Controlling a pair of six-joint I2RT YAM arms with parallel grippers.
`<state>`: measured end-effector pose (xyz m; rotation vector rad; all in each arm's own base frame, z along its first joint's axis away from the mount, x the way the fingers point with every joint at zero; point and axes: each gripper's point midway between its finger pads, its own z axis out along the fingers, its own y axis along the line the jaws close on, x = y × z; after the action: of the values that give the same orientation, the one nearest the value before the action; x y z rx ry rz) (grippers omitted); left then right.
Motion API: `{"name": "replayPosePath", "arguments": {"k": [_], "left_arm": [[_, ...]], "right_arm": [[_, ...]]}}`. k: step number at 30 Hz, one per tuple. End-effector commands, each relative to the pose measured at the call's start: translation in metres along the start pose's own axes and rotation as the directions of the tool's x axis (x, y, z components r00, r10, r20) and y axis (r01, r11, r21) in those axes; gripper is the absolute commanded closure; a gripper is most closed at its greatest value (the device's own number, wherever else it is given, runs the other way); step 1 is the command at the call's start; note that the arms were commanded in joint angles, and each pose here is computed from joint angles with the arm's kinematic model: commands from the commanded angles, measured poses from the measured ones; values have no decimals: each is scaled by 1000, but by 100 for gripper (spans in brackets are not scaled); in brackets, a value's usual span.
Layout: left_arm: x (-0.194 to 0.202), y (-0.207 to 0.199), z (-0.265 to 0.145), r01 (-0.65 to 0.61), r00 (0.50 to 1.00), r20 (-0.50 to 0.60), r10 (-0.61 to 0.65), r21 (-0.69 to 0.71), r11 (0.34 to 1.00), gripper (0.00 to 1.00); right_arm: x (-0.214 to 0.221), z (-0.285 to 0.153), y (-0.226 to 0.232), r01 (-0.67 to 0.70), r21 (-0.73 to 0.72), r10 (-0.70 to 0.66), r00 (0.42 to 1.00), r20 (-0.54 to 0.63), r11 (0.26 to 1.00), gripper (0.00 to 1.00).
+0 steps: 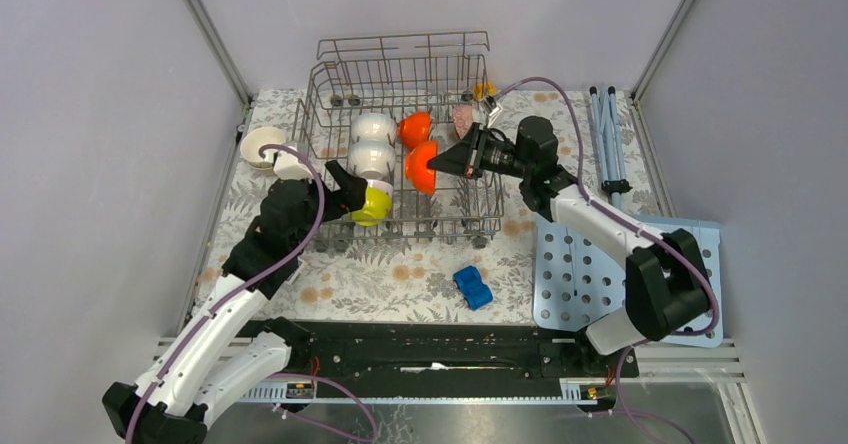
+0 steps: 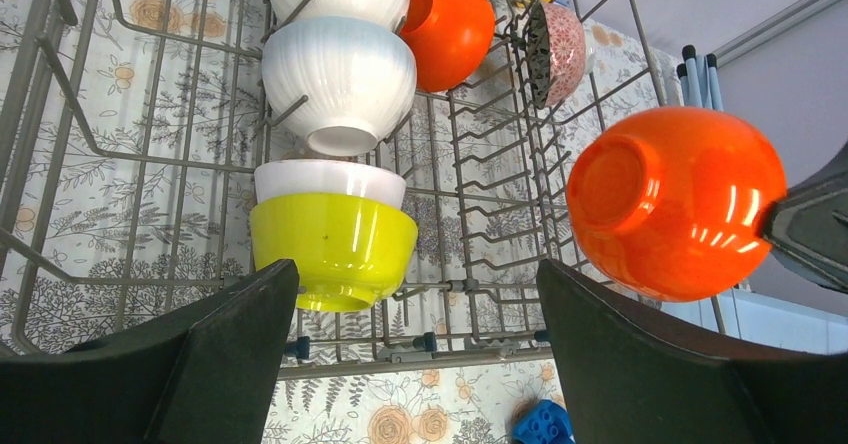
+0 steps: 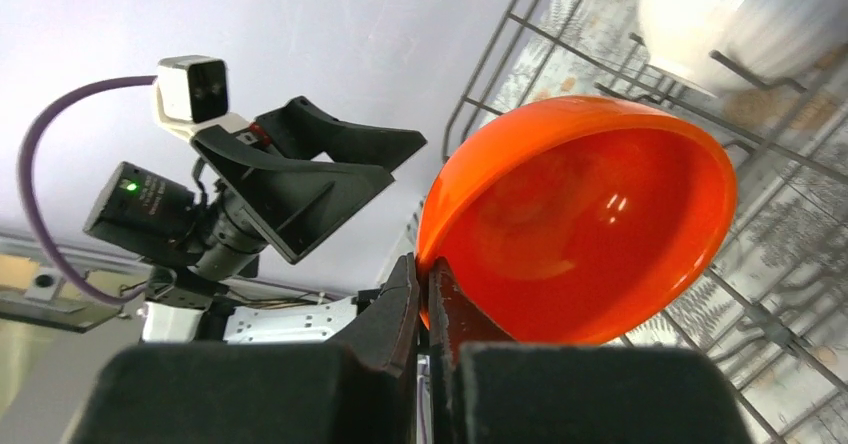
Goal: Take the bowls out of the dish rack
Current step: Place the bowl at the center of the board.
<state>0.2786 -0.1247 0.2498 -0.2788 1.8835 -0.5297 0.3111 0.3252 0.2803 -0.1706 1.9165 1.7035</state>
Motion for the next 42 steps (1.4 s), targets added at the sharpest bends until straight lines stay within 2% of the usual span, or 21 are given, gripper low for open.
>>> {"name": "replayPosePath", "arguments": {"k": [1, 6, 11, 14, 19, 21, 27, 29, 31, 33, 38, 42], "left_arm": [[-13, 2, -2, 13, 998, 60, -12, -10, 1000, 7], [-19, 3, -4, 24, 996, 85, -22, -25, 999, 7], [-36, -1, -13, 75, 985, 154, -73, -2, 997, 7], [-43, -11, -17, 77, 985, 152, -80, 30, 997, 7], [-52, -22, -19, 36, 991, 129, -42, 48, 998, 7], [-57, -27, -21, 22, 992, 123, -29, 57, 998, 6], [-71, -19, -23, 46, 992, 119, -40, -48, 998, 1], [-71, -24, -25, 27, 995, 98, -25, -29, 999, 1], [-66, -37, -29, -32, 998, 62, 29, 47, 998, 1], [-59, -46, -35, -108, 994, 30, 105, 122, 987, 1], [-36, -62, -44, -208, 971, -67, 229, 237, 949, 1], [10, -70, -46, -300, 900, -223, 374, 305, 904, 1]], "right_arm": [[-10, -11, 33, 259, 68, -261, 965, 22, 963, 100], [-3, -15, 64, 461, 182, -466, 884, -18, 868, 100], [17, -24, 89, 590, 267, -589, 803, -93, 762, 100], [35, -30, 101, 685, 318, -674, 721, -162, 655, 100], [70, -51, 99, 818, 409, -778, 543, -317, 404, 100], [84, -61, 94, 856, 405, -793, 477, -380, 321, 100], [125, -87, 73, 959, 282, -799, 195, -569, 34, 100], [144, -94, 69, 980, 193, -783, 85, -616, -45, 100], [161, -101, 65, 988, 107, -757, -16, -653, -113, 100], [176, -107, 59, 985, 20, -722, -111, -683, -170, 100], [217, -124, 44, 936, -203, -635, -345, -691, -288, 100], [245, -136, 33, 872, -357, -551, -489, -677, -336, 100]]}}
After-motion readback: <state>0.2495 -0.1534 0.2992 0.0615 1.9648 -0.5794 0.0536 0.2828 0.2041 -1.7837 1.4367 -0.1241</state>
